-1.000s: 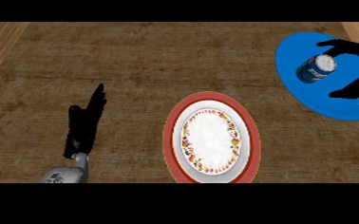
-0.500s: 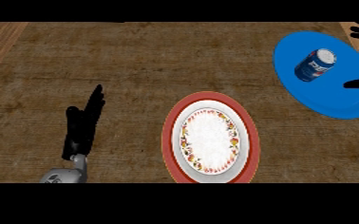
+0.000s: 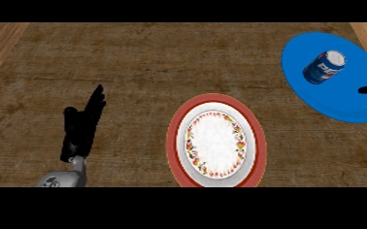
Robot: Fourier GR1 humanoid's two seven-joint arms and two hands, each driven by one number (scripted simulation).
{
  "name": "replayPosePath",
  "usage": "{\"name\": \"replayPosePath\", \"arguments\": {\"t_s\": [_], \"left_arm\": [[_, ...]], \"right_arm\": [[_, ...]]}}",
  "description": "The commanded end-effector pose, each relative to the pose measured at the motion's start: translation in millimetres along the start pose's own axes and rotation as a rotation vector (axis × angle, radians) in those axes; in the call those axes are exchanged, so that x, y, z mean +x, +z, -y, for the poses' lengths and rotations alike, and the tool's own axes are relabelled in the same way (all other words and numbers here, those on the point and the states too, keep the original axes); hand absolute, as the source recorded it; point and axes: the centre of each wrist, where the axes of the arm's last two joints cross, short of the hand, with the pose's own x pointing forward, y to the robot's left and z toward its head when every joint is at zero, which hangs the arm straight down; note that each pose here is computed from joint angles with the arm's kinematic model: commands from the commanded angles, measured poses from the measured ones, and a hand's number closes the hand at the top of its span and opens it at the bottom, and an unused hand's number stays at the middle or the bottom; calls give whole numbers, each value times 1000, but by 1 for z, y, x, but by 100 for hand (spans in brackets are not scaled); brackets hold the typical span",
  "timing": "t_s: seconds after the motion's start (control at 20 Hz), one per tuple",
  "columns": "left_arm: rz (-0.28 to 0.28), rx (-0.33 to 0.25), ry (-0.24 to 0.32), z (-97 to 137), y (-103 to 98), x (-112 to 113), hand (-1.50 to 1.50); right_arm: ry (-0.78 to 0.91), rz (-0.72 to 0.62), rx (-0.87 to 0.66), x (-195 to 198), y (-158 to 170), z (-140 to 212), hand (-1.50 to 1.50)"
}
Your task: Pick the can from the plate and place it in the plate
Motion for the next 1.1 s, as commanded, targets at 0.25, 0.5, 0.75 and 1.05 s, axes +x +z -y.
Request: {"name": "replayPosePath", "arguments": {"t_s": [0.25, 0.5, 0.75, 1.05], "left_arm": [[-4, -20, 4, 7, 0, -3, 0], [6, 1, -7, -4, 2, 2, 0], [1, 3, 4, -6, -2, -7, 0], [7, -25, -12, -3, 3, 6, 0]], "right_arm": [[-87, 112, 83, -4, -6, -12, -150], [-10, 69, 61, -20, 17, -6, -150], [0, 65, 45, -22, 15, -10, -150], [54, 39, 9, -30, 28, -7, -150]]}}
